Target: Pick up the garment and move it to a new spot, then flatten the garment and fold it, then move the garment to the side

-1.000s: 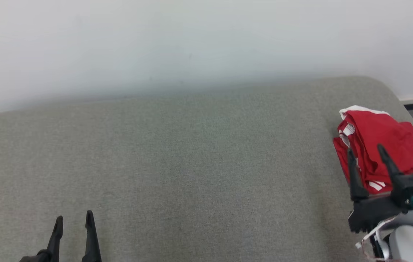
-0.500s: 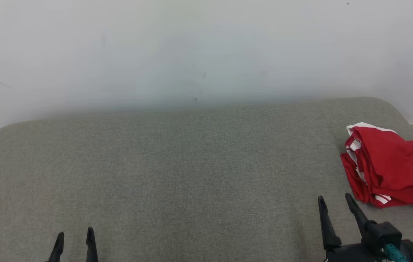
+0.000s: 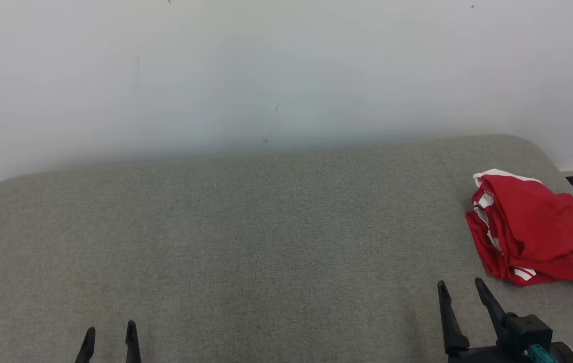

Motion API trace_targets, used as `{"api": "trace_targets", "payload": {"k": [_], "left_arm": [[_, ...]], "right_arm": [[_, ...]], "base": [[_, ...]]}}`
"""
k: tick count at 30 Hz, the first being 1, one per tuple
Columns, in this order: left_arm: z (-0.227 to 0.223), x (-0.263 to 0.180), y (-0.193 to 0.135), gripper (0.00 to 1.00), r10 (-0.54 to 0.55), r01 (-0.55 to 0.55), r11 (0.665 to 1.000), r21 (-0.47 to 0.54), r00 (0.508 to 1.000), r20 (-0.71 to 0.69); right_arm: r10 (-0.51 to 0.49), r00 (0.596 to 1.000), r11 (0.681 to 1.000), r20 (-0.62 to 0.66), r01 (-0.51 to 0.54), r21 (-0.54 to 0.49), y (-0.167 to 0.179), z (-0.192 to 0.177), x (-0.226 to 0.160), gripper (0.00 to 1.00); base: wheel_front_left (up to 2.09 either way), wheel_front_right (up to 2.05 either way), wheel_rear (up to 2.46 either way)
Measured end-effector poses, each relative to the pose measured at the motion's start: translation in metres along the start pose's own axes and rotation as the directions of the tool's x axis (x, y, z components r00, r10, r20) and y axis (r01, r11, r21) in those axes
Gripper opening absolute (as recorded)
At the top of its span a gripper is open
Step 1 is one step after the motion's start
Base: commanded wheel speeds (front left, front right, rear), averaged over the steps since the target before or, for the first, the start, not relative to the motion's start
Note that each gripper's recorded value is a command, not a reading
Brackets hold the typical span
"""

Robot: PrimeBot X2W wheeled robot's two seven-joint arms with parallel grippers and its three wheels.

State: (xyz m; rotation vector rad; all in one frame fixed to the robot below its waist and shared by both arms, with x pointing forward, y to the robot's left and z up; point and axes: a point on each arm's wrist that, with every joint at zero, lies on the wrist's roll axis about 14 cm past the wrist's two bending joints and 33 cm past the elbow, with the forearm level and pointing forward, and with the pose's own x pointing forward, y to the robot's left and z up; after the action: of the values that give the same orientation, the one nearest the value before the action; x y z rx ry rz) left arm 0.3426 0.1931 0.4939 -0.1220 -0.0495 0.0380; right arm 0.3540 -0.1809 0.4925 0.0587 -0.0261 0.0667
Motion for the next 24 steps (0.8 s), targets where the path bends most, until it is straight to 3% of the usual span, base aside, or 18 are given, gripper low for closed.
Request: {"api": "trace_targets", "payload": {"k": [24], "left_arm": [[0.0054, 0.0043, -0.0051, 1.00, -0.015, 0.015, 1.000, -0.005, 1.000, 0.017]], "right_arm": [[0.014, 1.000, 1.000, -0.006, -0.014, 0.003, 0.0065, -0.0012, -0.0003, 1.00]], "base": [[0.00, 0.00, 0.00]]}}
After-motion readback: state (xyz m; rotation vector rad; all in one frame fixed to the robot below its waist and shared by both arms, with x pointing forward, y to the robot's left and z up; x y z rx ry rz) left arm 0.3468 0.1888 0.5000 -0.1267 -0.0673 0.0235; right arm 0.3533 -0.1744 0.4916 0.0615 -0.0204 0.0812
